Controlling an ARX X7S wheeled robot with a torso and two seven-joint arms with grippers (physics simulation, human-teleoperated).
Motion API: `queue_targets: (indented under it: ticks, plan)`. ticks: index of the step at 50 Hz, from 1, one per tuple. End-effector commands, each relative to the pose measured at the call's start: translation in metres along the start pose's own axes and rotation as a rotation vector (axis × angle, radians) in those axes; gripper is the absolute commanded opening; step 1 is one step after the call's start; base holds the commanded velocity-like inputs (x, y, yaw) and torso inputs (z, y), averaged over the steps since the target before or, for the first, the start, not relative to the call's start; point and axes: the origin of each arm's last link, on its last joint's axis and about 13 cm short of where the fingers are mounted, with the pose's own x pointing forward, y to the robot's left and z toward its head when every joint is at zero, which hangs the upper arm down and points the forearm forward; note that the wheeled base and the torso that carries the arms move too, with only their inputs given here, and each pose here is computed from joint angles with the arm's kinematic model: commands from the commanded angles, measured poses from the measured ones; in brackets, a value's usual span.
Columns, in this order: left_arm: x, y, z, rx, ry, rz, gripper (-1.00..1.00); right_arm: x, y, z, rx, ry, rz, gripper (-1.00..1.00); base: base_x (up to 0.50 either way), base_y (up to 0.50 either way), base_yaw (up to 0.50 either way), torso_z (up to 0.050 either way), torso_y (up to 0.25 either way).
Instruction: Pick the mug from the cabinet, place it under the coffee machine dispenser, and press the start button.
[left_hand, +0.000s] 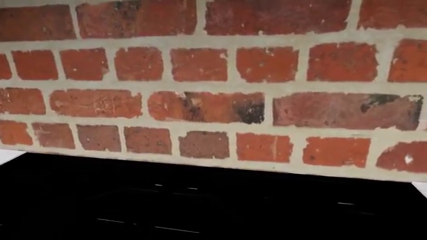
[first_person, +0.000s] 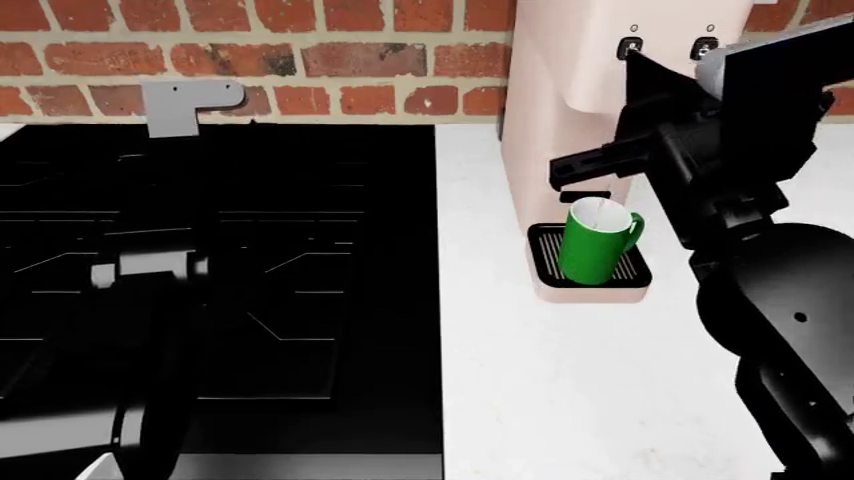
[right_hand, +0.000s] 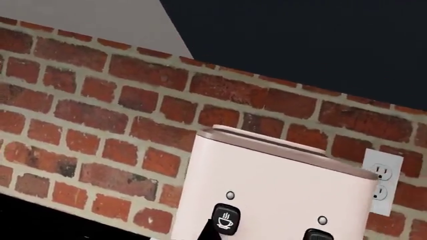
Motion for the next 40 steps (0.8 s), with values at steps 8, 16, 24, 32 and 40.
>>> queue_targets:
  ticks: [8, 16, 24, 32, 40]
  plan:
    - [-0.044, 0.007, -0.055, -0.1, 0.273, -0.217, 1.0, -0.115, 0.02, 0.042, 0.069, -0.118, -0.05, 1.0, 0.0, 0.0, 0.0, 0.0, 0.0]
    - [-0.154, 0.025, 0.042, -0.152, -0.233, -0.454, 1.0, -0.13, 0.035, 0.031, 0.208, -0.125, -0.062, 1.0, 0.0, 0.0, 0.0, 0.0, 0.0]
    - [-0.232, 0.031, 0.059, -0.16, -0.441, -0.585, 1.0, -0.134, 0.041, 0.027, 0.246, -0.125, -0.059, 1.0, 0.0, 0.0, 0.0, 0.0, 0.0]
    - [-0.251, 0.032, 0.055, -0.181, -0.443, -0.672, 1.0, -0.135, 0.04, 0.029, 0.249, -0.145, -0.07, 1.0, 0.0, 0.0, 0.0, 0.0, 0.0]
    - [-0.254, 0.033, 0.056, -0.19, -0.442, -0.682, 1.0, -0.136, 0.04, 0.031, 0.253, -0.156, -0.08, 1.0, 0.0, 0.0, 0.0, 0.0, 0.0]
